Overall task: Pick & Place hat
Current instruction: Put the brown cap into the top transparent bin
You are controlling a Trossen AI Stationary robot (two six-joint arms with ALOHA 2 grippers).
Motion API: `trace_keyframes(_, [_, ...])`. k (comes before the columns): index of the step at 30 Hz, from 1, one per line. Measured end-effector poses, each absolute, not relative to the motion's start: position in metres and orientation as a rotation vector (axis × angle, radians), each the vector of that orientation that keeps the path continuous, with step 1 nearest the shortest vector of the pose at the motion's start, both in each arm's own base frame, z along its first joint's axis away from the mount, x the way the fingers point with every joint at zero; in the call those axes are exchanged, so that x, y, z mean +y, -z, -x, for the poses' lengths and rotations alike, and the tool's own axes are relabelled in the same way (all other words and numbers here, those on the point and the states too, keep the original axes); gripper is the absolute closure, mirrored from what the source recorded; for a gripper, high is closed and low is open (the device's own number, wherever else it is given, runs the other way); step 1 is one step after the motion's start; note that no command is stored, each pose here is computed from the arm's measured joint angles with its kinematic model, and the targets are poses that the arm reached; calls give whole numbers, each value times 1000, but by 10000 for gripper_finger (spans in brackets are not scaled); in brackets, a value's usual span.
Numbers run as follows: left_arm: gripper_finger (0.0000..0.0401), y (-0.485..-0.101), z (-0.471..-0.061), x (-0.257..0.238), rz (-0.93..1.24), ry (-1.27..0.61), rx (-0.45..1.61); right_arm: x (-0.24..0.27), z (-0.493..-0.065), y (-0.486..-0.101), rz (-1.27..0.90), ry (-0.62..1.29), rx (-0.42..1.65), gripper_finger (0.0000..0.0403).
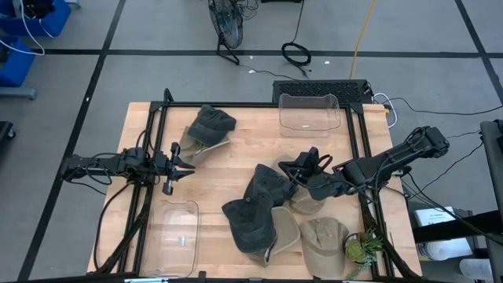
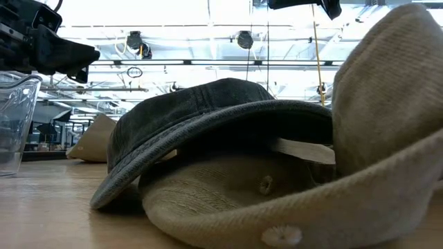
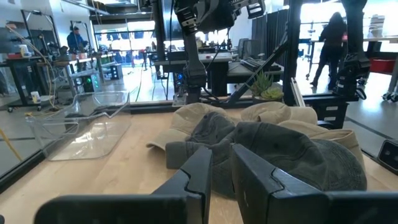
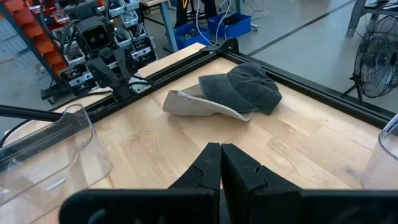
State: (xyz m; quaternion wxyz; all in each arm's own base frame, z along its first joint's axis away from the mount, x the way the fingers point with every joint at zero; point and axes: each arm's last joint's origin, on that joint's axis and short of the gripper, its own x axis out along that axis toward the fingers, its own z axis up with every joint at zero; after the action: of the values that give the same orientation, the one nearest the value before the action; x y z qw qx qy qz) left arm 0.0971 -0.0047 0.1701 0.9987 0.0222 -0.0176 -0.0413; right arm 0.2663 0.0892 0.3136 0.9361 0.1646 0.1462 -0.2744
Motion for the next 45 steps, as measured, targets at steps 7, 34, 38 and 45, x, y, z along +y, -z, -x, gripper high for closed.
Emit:
trace_keyframes(7, [339, -171, -97, -5, 101, 85, -35, 89, -263, -309, -311, 569, 348, 403])
trace_keyframes(34, [339, -176, -97, -5, 194, 91, -78, 71, -198, -261, -1005, 1177, 929, 389])
trace_keyframes(38, [338, -176, -97, -5, 181, 90, -79, 74, -196, -243, -1114, 1188, 1024, 347])
trace_keyframes(45, [339, -176, -97, -5, 178, 89, -79, 77, -195, -206, -1292, 1198, 1031, 237])
